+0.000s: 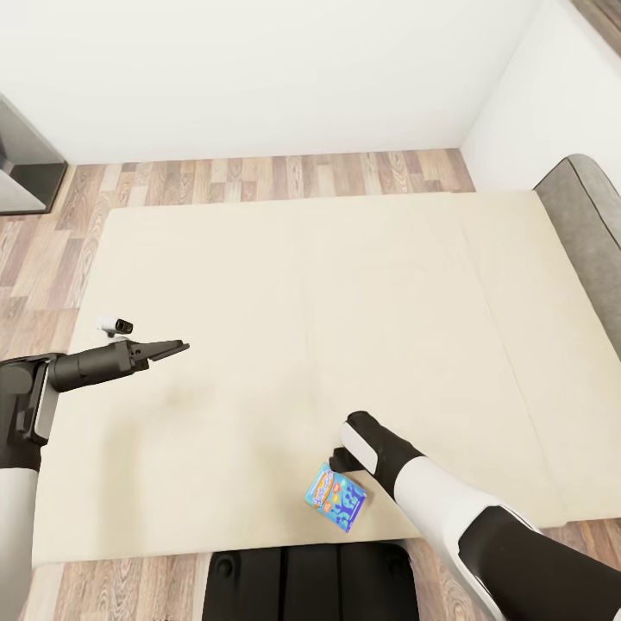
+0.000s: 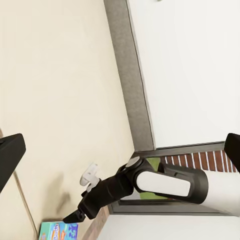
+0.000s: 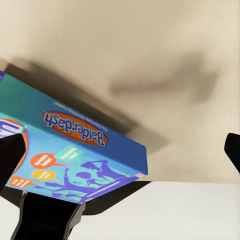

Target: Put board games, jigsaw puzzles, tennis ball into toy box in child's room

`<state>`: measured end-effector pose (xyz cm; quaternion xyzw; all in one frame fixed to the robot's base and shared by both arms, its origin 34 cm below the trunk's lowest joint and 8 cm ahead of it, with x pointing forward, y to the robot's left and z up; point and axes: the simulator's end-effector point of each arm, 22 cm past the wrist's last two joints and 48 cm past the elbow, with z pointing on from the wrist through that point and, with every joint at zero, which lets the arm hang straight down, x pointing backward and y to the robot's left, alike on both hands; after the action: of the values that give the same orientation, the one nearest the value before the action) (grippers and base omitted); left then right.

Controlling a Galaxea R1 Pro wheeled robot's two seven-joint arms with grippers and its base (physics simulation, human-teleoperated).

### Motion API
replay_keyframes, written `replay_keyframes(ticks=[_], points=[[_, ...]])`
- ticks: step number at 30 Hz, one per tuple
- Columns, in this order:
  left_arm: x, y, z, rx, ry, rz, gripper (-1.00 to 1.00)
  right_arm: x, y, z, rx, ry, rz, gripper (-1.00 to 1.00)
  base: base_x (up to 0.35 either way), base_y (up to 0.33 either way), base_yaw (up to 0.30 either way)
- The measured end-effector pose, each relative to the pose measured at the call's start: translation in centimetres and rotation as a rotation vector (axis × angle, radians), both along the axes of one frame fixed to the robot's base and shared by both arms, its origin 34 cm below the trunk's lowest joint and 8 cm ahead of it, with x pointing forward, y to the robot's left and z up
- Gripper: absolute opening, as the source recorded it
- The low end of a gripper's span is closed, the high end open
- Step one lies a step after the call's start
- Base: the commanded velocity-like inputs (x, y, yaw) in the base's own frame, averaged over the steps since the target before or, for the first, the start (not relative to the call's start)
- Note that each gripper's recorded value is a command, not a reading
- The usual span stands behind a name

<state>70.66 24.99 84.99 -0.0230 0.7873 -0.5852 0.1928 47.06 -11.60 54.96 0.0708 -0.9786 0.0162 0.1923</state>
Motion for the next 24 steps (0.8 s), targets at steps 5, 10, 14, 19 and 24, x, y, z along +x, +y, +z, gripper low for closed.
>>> replay_keyframes(ticks=[5, 10, 14, 19, 24], points=[[-0.1, 0.0, -0.4, 0.000, 0.007, 0.000, 1.00, -0.3, 0.0, -0.3, 0.000, 0.007, 0.003, 1.00, 0.000, 0.000, 0.000], [-0.2, 0.0, -0.9, 0.000, 0.015, 0.000, 1.00, -0.7, 0.0, -0.5, 0.000, 0.015, 0.004, 1.00, 0.000, 0.000, 0.033], [-0.3, 0.0, -1.3, 0.000, 0.021, 0.000, 1.00, -1.0, 0.2, -0.7, 0.009, 0.022, 0.005, 1.00, 0.000, 0.000, 0.065], [-0.4, 0.0, -1.7, 0.000, 0.028, 0.001, 1.00, -1.4, 1.4, -0.9, 0.054, 0.033, -0.012, 1.00, 0.000, 0.000, 0.075], [-0.5, 0.1, -2.1, 0.000, 0.034, 0.003, 1.00, -1.7, 2.3, -1.1, 0.092, 0.043, -0.022, 1.00, 0.000, 0.000, 0.078]])
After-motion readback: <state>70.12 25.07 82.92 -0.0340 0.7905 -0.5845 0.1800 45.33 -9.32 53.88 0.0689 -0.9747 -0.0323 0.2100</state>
